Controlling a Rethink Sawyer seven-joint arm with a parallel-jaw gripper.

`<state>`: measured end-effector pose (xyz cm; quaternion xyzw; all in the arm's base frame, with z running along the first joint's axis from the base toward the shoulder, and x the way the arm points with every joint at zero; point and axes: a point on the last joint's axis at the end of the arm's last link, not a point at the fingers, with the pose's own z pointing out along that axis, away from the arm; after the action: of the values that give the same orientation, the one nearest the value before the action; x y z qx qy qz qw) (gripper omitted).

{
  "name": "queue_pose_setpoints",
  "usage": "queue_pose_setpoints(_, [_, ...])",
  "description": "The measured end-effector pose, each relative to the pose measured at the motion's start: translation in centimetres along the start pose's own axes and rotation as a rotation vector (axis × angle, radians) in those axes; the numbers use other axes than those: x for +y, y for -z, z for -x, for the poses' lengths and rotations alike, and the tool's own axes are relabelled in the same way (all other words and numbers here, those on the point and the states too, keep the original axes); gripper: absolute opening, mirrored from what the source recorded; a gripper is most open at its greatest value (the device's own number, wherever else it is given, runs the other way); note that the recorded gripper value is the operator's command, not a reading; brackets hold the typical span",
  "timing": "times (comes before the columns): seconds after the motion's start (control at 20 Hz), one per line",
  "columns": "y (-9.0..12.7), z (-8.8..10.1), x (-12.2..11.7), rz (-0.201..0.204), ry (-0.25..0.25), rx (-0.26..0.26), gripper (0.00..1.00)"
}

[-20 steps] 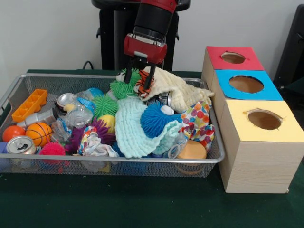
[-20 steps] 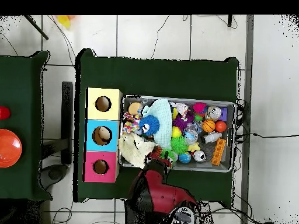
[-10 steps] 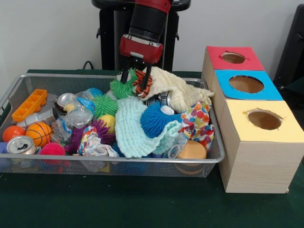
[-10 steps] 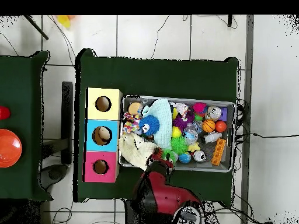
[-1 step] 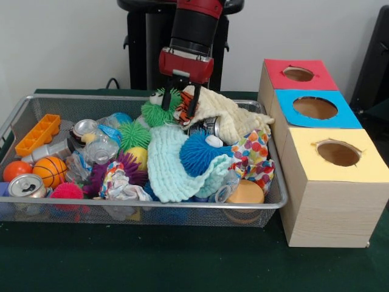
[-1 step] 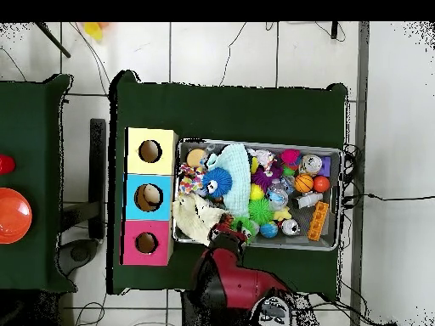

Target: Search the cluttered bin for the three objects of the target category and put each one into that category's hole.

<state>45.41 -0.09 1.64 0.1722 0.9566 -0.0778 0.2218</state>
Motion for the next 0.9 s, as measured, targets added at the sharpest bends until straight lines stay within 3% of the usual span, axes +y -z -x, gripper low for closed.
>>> queue_pose_setpoints(0.3, [-0.2, -0.3, 1.4, 0.031, 0.002, 0.007, 1.0])
queue_pose_setpoints(0.85, [-0.3, -0.2, 1.8, 0.046, -0.011, 0.01, 1.0])
queue_pose_setpoints(0.9, [-0.3, -0.3, 1.8, 0.049, -0.015, 0.015, 0.0])
